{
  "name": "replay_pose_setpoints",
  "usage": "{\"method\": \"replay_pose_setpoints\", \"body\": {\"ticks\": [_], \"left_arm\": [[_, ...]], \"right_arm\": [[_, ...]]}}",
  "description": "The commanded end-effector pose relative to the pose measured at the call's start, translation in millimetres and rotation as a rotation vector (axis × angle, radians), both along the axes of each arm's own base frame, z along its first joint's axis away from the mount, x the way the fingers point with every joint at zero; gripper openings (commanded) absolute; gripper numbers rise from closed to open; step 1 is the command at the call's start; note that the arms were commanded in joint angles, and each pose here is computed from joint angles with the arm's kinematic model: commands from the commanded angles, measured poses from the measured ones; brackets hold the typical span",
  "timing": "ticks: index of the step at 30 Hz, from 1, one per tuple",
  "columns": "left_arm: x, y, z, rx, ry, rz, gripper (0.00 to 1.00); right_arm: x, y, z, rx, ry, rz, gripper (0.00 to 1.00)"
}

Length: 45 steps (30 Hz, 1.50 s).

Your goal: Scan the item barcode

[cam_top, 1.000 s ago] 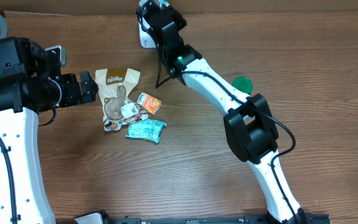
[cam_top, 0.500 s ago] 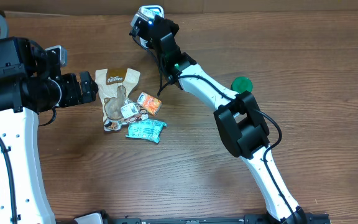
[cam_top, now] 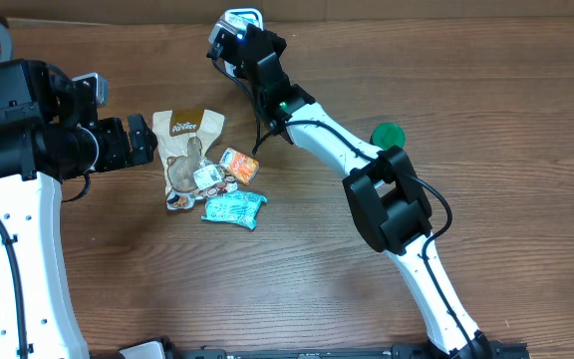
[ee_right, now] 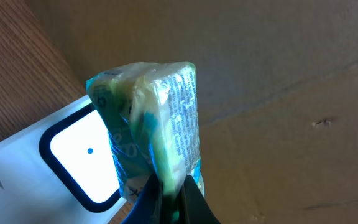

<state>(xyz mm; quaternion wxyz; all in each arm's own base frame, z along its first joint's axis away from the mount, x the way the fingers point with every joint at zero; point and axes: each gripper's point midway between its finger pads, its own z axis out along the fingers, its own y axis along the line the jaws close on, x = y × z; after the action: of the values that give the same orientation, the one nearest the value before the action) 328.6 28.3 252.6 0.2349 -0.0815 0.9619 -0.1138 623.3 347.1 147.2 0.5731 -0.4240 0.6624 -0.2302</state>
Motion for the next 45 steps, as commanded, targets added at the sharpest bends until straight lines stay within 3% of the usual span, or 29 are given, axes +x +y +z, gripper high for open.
{"method": "replay_pose_setpoints", "body": {"ticks": [1,12,19,24,28,36,40,45], "left_arm": [[0.7,-4.3,2.7,-0.015,-0.008,-0.006,1.0],[0.7,-4.3,2.7,-0.015,-0.008,-0.006,1.0],[0.8,-4.2,2.8,-0.015,-0.008,-0.006,0.99],[0.8,-4.2,2.9,-0.015,-0.009,-0.006,1.0],[0.8,-4.2,2.9,-0.015,-0.009,-0.006,0.99],[0.7,-4.3,2.9,-0.015,-0.009,-0.006,1.0],[0.8,-4.2,2.9,-0.015,-0.009,-0.006,1.0],[0.7,-4.3,2.9,-0.015,-0.009,-0.006,1.0]], "right_arm": [[0.5,0.4,9.6,0.02,-0.014,0.003,0.04],[-24.5,-8.4,88.1,0.332,0.083,-0.037,0.04],[-83.1,-16.9,159.6,0.657,0.318,-0.009,0.04],[-136.5,-49.2,173.7,0.771,0.519,-0.149,0.04],[-176.3,-76.8,156.0,0.778,0.679,-0.307,0.04],[-229.8,-132.1,63.7,0.605,0.958,-0.672,0.04],[-233.4,-151.1,16.4,0.514,0.963,-0.763,0.04],[-224.7,-187.7,-38.1,0.431,0.855,-0.872,0.04]]}}
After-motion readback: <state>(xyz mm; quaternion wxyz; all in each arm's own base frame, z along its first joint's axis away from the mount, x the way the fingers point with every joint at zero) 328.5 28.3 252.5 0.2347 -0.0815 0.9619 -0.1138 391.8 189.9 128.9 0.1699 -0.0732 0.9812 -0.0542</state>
